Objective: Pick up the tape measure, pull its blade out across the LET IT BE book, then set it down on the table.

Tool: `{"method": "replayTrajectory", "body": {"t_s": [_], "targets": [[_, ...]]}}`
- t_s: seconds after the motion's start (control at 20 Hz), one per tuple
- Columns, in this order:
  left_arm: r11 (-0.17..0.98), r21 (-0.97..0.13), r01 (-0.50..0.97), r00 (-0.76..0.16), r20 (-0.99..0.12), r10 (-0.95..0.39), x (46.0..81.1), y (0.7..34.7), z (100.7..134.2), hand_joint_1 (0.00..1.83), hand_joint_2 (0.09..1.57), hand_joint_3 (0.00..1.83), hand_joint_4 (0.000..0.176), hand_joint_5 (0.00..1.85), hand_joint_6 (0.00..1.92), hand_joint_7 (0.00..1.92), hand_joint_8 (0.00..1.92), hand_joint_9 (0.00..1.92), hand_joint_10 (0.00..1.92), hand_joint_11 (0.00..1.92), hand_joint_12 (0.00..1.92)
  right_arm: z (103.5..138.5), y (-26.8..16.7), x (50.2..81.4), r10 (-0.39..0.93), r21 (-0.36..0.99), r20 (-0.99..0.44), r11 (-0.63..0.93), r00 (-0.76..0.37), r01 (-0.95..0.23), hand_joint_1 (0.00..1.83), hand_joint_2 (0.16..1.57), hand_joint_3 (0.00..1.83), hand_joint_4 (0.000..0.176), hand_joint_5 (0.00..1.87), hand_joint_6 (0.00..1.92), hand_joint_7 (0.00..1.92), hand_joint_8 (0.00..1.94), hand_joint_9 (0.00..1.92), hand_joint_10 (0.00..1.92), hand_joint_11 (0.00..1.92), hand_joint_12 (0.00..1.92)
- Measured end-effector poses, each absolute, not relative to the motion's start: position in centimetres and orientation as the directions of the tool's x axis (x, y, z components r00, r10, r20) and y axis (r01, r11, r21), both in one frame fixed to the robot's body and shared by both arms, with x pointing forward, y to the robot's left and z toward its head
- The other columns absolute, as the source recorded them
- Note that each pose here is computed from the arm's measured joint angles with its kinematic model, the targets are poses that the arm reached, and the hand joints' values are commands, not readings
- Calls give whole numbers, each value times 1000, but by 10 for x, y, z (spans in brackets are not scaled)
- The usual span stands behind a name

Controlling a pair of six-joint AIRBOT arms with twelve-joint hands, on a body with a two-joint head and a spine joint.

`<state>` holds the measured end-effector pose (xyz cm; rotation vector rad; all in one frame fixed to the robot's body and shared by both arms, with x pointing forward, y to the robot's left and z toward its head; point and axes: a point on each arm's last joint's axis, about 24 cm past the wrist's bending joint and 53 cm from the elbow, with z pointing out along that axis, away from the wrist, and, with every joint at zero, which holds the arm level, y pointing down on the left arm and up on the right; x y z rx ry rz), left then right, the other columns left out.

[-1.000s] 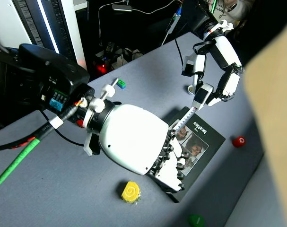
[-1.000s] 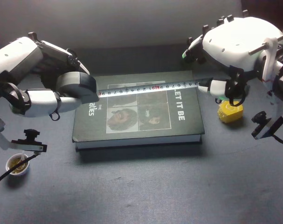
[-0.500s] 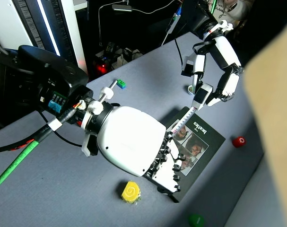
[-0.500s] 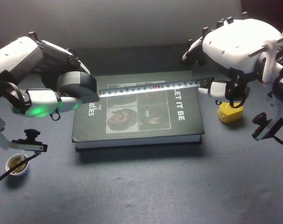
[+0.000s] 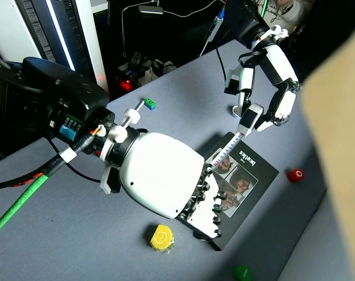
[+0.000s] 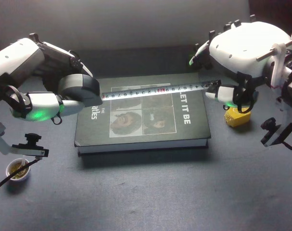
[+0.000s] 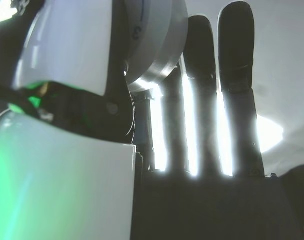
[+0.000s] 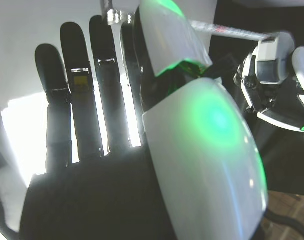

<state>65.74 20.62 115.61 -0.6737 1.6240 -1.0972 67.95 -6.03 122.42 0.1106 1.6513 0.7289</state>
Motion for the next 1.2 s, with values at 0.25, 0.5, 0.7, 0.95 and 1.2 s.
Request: {"method": "replayTrajectory", "body": {"t_s": [0.25,0.5,0.7,0.95,1.2], "targets": [[428,-900,86,-325,-432,-842,657,206,1156,1384,1072,2,0,1123,509,1114,805,927,1274,829,1076,1224,-60,679,461,515,-857,795,-232,-322,1082,1147,0,0,730,10,839,55,633,545,318,1278],[425,-901,85,-325,-428,-843,657,206,1156,1378,1101,0,0,1053,661,1029,928,863,1318,819,1082,1223,-60,679,458,512,-858,796,-232,-322,1083,1146,0,0,734,11,845,53,636,541,317,1271],[425,-901,86,-325,-428,-843,657,206,1156,1378,1100,0,0,1044,669,1042,917,861,1317,818,1084,1222,-61,679,458,513,-857,796,-234,-321,1106,1149,0,0,764,21,888,66,677,555,378,1290],[422,-902,86,-325,-426,-844,657,206,1156,1378,1100,0,0,1042,672,1044,917,860,1314,814,1085,1222,-60,679,459,514,-857,795,-235,-321,1325,1179,5,0,746,1199,942,1104,763,1323,647,1477],[424,-901,89,-325,-428,-843,657,206,1157,1378,1100,0,0,1041,673,1043,917,860,1315,813,1086,1222,-60,679,458,514,-857,795,-235,-323,1222,1175,2,0,792,1208,944,1131,777,1180,679,1481]]}}
